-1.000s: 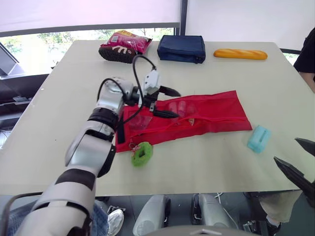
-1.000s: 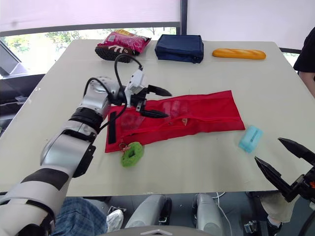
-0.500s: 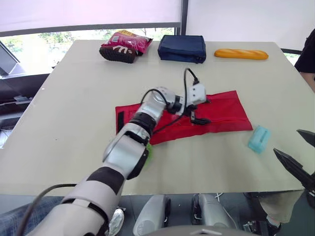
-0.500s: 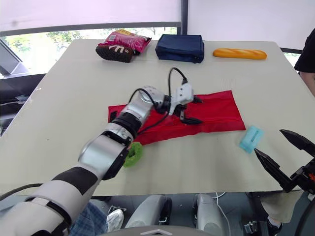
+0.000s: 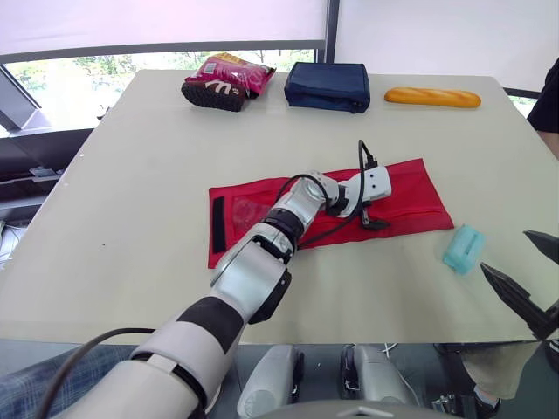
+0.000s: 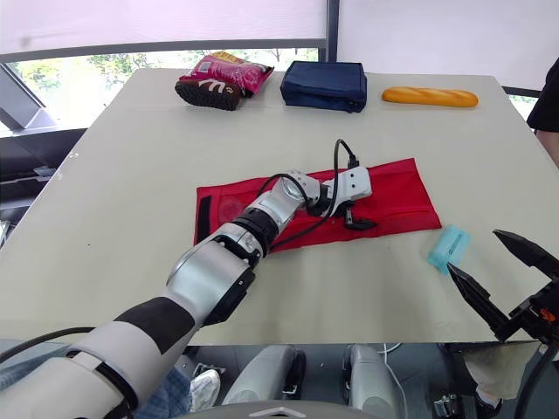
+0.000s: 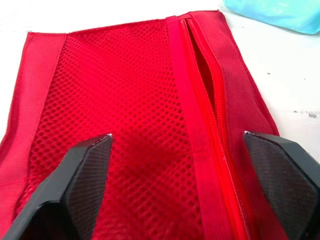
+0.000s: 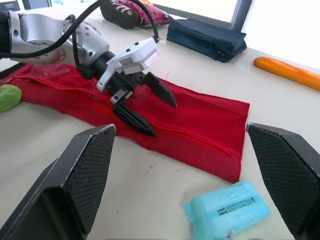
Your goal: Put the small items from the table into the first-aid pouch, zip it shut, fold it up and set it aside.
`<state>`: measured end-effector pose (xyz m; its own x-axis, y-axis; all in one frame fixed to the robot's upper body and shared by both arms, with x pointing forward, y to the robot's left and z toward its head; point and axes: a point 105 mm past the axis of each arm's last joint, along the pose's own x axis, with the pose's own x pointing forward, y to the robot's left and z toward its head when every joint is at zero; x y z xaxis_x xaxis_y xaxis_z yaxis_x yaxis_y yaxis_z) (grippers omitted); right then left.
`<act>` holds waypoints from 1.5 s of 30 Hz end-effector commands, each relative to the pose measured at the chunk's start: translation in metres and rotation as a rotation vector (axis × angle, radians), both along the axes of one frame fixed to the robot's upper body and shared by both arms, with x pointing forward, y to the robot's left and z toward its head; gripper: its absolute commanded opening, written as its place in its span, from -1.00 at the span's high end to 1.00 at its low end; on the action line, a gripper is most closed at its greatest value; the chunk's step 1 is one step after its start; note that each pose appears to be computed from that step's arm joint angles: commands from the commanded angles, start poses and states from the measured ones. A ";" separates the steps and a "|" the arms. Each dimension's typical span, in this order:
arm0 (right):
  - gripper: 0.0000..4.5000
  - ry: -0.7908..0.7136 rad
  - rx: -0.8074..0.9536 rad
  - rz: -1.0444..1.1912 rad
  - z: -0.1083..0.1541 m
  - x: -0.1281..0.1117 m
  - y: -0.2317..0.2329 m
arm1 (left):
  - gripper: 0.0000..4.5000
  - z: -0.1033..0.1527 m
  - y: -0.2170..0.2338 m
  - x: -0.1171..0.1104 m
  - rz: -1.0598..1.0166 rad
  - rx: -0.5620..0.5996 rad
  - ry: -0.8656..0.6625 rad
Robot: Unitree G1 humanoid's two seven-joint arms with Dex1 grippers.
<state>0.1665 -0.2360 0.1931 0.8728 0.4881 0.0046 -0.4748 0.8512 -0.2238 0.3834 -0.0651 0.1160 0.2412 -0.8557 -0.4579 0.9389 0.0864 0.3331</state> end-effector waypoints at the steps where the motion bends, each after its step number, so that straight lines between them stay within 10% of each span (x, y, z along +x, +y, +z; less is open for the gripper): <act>1: -1.00 -0.036 -0.017 0.010 0.005 -0.001 0.005 | -0.21 0.008 -0.007 -0.001 -0.015 0.000 -0.007; 7: -1.00 -0.042 -0.023 0.004 0.005 -0.002 0.007 | 0.92 -0.003 0.007 -0.003 -0.028 0.032 0.053; 30: -1.00 0.033 -0.055 0.042 -0.003 -0.006 0.010 | 0.92 0.015 0.108 -0.019 -0.154 0.032 0.098; 34: -1.00 0.043 -0.076 0.037 -0.005 -0.001 0.009 | 0.57 0.038 0.087 -0.022 -0.181 -0.120 0.111; 42: -1.00 0.031 -0.079 0.042 -0.006 0.003 0.007 | -0.90 0.048 0.043 -0.011 -0.119 -0.180 0.016; 45: -1.00 0.028 -0.079 0.041 -0.007 0.003 0.007 | -0.97 0.033 0.026 -0.009 -0.097 -0.129 -0.012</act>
